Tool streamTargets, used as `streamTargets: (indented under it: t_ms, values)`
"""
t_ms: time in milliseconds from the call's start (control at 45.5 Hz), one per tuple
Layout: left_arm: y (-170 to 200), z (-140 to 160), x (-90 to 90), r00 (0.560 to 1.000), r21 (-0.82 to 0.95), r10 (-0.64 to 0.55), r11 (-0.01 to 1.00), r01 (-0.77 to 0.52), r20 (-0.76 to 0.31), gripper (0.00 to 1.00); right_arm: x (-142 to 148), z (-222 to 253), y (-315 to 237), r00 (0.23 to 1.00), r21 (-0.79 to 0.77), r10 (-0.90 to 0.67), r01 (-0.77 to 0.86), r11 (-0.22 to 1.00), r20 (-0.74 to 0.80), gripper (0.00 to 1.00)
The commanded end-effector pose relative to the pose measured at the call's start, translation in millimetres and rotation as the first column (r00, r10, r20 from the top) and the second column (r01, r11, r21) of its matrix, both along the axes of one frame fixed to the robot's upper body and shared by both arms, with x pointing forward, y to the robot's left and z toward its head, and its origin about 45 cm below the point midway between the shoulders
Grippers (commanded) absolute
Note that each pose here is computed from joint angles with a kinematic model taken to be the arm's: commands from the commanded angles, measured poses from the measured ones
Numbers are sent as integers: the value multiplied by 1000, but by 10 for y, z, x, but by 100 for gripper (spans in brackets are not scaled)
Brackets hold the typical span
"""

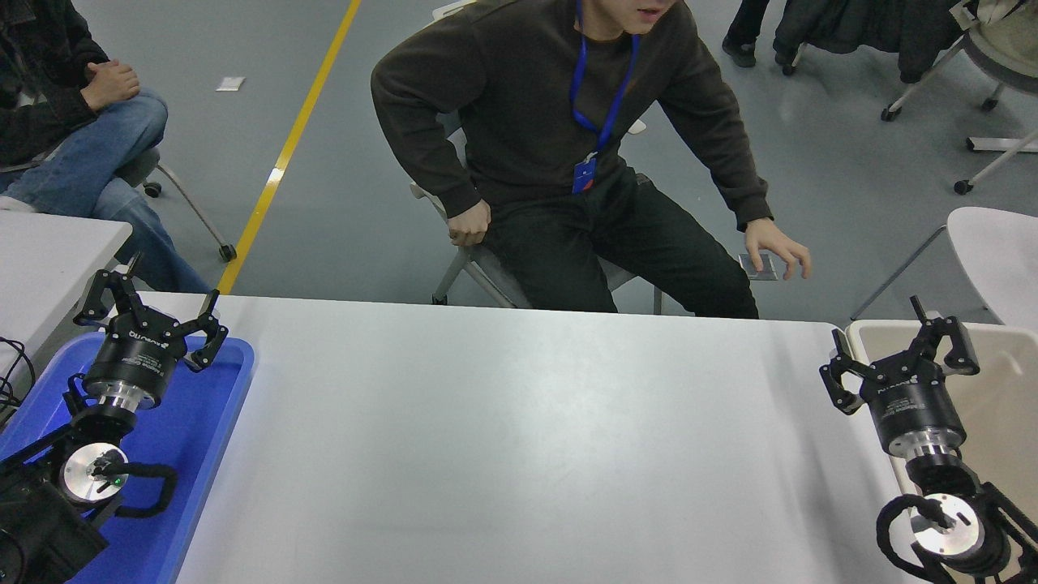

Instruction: Clean the table surface

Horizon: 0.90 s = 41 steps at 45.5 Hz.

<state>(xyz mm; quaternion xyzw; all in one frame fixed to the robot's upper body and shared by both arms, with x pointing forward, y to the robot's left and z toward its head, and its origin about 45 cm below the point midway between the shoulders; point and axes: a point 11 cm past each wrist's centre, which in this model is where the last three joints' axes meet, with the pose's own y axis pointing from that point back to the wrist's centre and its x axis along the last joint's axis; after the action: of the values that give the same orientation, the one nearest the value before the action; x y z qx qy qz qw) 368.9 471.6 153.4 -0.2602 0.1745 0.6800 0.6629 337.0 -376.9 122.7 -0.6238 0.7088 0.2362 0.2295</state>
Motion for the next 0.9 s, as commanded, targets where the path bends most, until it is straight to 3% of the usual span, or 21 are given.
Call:
streamTargets:
  t_ms: [0, 879]
  values:
    - [-1, 0, 1, 1000, 0, 0, 1000, 0, 0, 100, -28, -30, 165, 999, -16, 39, -39, 999, -17, 99]
    - [-1, 0, 1, 1000, 0, 0, 1000, 0, 0, 100, -104, -68, 75, 1000, -119, -5, 4, 993, -11, 99]
